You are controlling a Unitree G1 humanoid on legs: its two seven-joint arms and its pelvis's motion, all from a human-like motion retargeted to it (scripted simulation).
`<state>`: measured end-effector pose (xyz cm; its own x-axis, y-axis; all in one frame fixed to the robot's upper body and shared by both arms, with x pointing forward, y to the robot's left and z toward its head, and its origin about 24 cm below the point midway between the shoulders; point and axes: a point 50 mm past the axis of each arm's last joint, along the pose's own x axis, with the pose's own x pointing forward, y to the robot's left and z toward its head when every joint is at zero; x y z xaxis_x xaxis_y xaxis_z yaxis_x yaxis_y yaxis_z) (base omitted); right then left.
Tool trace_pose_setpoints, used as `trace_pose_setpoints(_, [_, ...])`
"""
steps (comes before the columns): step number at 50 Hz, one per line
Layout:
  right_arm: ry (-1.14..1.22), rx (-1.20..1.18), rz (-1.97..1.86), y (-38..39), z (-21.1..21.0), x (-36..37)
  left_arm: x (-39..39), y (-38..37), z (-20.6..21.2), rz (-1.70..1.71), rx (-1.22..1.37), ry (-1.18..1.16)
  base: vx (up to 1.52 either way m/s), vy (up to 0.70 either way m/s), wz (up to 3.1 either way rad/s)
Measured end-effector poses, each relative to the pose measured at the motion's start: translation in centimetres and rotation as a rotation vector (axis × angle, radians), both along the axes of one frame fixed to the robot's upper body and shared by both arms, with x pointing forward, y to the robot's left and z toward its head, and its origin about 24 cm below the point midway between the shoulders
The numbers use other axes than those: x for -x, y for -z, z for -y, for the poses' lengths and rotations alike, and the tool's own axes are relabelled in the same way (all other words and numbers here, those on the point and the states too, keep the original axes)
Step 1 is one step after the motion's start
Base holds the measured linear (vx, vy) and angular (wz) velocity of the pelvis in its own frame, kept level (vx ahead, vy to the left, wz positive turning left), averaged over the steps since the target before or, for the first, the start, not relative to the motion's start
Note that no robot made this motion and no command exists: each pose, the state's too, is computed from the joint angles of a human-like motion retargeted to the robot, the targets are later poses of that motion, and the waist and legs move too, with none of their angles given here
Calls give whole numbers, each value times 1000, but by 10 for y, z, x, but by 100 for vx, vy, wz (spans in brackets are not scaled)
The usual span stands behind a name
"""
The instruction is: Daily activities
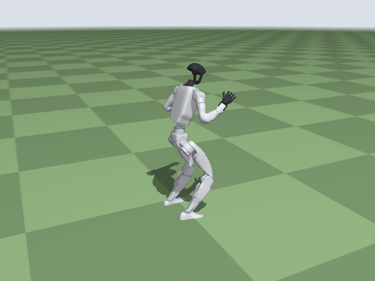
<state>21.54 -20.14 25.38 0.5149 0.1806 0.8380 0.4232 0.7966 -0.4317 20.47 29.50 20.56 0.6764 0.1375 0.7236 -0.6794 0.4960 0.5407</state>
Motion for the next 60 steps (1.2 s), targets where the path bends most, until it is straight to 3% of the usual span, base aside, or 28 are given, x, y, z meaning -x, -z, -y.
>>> trace_pose_setpoints(13, [1,-1,-119,19,7,-6,2,10,-18,-134,-106,-113,0,-9,43])
trace_pose_setpoints(22, [40,-75,-410,76,30,-7,6,64,-33,-482,-115,-126,1,-17,65])
trace_pose_setpoints(30, [80,-181,-768,150,53,10,47,177,-40,-1032,159,-70,-4,-18,60])
trace_pose_setpoints(42, [149,-334,-1397,284,68,31,139,332,7,-1735,778,-42,-4,-11,35])
trace_pose_setpoints(51, [329,-496,-1704,350,82,69,182,354,4,-1801,1080,-270,3,-4,28])
trace_pose_setpoints(60, [496,-576,-1832,371,99,97,187,348,-18,-1690,1142,-456,7,7,3])
